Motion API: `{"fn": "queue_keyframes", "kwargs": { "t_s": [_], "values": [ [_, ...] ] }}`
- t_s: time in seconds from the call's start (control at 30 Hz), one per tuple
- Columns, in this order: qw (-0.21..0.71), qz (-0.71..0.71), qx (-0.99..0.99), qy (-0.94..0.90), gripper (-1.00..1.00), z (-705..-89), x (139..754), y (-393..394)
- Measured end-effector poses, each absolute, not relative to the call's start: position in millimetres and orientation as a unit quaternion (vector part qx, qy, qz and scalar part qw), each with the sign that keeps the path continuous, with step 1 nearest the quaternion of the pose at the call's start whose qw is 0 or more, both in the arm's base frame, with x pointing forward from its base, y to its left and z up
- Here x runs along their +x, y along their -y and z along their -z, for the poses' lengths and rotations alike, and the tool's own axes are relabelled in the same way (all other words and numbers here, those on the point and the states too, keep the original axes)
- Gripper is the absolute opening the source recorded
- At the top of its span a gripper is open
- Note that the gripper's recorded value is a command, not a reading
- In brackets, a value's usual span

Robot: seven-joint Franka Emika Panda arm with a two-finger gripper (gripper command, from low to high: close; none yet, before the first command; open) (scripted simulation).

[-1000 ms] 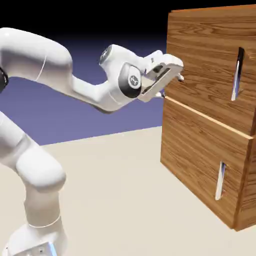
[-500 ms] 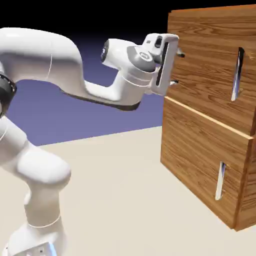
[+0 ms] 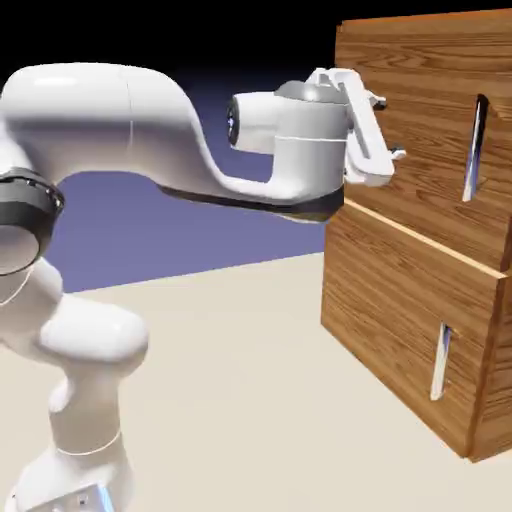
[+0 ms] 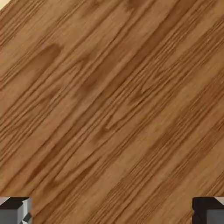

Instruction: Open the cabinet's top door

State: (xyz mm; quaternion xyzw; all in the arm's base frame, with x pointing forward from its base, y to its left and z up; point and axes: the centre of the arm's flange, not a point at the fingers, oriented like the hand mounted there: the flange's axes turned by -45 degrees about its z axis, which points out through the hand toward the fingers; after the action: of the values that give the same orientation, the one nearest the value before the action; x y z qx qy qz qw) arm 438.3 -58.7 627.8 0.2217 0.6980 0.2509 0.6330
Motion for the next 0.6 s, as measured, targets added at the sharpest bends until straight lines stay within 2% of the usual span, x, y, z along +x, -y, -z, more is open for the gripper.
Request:
{"fn": "queue_keyframes", "kwargs": {
  "t_s": [0.47, 0.6],
  "values": [
    [0.706, -0.020, -0.007, -0.707, 0.00, -598.0, 478.4, 139.6],
    [0.707, -0.014, -0.012, -0.707, 0.00, -596.7, 495.2, 142.4]
  ]
}}
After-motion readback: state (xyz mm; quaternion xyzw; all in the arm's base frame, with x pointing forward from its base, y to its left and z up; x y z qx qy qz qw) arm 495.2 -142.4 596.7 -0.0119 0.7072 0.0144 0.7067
